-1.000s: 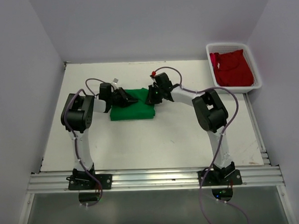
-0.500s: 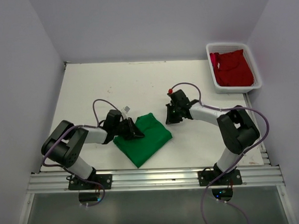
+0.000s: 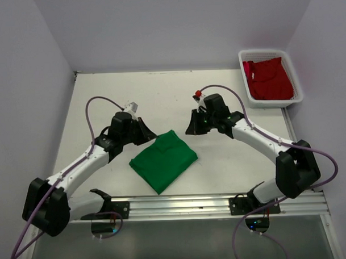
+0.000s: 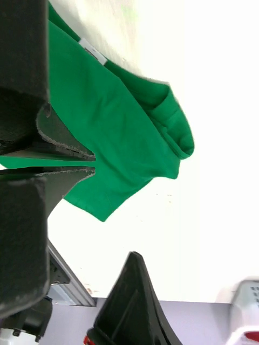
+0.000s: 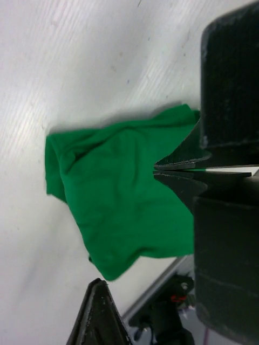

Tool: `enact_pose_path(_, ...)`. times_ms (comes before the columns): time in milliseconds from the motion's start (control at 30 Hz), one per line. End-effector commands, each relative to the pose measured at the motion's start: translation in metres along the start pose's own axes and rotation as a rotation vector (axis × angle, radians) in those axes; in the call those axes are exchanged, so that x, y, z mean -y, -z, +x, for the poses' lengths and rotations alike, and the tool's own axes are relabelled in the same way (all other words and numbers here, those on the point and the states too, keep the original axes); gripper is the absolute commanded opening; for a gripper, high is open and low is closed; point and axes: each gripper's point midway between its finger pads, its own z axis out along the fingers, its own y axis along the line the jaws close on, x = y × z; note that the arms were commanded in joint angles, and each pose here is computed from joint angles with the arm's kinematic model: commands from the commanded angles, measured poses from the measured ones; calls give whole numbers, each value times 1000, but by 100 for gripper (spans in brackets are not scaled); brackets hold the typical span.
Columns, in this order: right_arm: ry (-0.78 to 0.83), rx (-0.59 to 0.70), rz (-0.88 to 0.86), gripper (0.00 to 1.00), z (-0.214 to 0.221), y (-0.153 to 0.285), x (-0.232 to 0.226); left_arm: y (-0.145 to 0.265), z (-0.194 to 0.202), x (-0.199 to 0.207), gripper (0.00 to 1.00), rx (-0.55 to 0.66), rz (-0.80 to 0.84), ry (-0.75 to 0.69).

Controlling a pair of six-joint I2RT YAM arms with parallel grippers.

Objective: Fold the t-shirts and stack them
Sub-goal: Smooth out wrinkles on the folded tshirt

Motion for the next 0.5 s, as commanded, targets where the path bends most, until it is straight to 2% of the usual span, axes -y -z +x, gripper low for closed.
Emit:
enact_pose_path(0, 3, -83, -196, 0, 13, 0, -37, 28, 18, -32, 12, -21, -197, 23)
enact_pose_path(167, -51, -243, -292, 0, 54, -38, -40, 47, 70, -69, 11, -70, -303, 135)
enact_pose_path(300, -59, -300, -320, 0, 63, -77, -39, 55, 95, -76, 8, -82, -281, 199)
enact_pose_path(467, -72, -319, -357, 0, 45, -112, -47, 60, 106, -75, 7, -110, -294, 183)
